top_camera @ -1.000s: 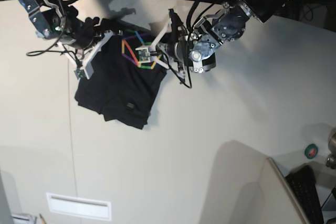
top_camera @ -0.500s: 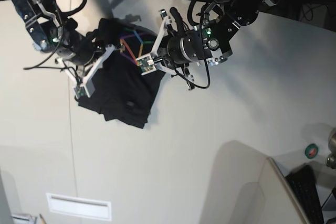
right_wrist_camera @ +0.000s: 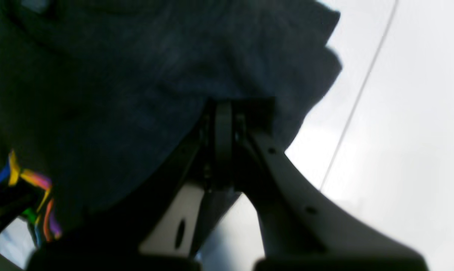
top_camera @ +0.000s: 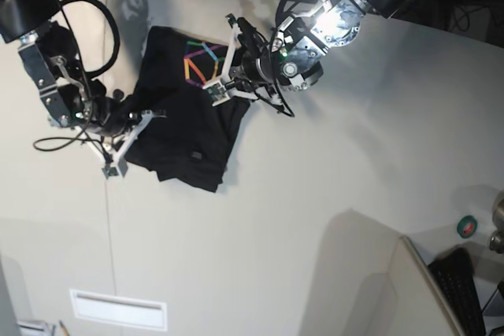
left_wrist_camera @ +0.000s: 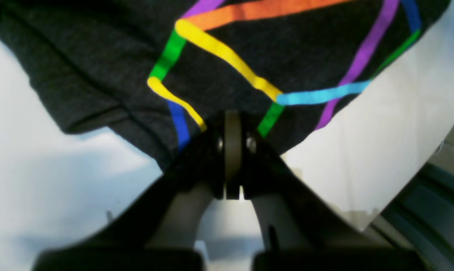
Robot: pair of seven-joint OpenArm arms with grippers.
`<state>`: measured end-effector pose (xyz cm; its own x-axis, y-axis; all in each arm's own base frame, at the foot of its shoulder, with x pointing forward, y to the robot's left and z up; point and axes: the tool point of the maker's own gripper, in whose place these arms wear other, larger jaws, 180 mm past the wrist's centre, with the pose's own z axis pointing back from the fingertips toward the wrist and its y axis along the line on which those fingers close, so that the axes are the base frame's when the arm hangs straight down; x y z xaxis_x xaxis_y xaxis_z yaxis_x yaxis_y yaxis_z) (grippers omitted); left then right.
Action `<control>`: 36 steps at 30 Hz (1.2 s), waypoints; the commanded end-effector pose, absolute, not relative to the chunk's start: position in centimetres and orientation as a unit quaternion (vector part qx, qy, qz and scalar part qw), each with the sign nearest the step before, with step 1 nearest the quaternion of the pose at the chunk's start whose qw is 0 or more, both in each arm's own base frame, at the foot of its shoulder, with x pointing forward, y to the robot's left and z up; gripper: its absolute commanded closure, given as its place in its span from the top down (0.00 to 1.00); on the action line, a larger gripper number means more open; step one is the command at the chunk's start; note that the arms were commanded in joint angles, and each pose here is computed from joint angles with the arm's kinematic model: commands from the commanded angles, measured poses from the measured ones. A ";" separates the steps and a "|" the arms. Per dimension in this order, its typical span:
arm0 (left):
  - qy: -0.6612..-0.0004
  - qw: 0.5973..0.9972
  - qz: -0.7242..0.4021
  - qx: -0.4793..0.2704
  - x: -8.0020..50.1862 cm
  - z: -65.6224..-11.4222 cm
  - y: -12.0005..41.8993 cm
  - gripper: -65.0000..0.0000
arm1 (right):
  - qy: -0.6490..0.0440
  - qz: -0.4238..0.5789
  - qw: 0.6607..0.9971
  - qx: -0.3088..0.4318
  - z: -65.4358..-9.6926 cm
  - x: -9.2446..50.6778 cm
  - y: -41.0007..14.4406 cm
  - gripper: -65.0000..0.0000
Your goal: Layout the t-shirt on the table in an organized manner, then fold the t-shirt properly
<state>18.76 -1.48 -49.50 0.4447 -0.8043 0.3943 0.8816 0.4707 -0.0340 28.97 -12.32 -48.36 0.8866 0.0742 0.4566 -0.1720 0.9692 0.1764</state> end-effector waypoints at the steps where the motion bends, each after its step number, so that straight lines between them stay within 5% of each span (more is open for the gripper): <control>1: -0.146 0.842 -0.507 -0.110 18.0 -49.9 -0.9 0.00 | -0.240 0.060 0.964 0.097 -48.0 30.3 -13.2 0.00; 14: -0.184 0.836 -0.507 -0.098 18.8 -47.2 1.0 0.00 | -0.268 0.049 0.960 0.066 -48.3 31.4 -16.6 0.00; 21: -0.267 0.871 -0.401 -0.092 20.4 -42.2 4.3 0.00 | -0.351 0.046 0.929 0.110 -42.0 29.9 -14.9 0.00; 27: -0.261 0.892 -0.357 -0.097 15.0 -41.7 7.6 0.00 | -0.350 0.039 0.931 0.102 -39.8 23.2 -17.0 0.00; 36: -0.185 0.904 -0.344 -0.175 1.0 -42.9 9.0 0.00 | -0.215 0.013 0.971 0.103 -41.8 8.0 -17.7 0.00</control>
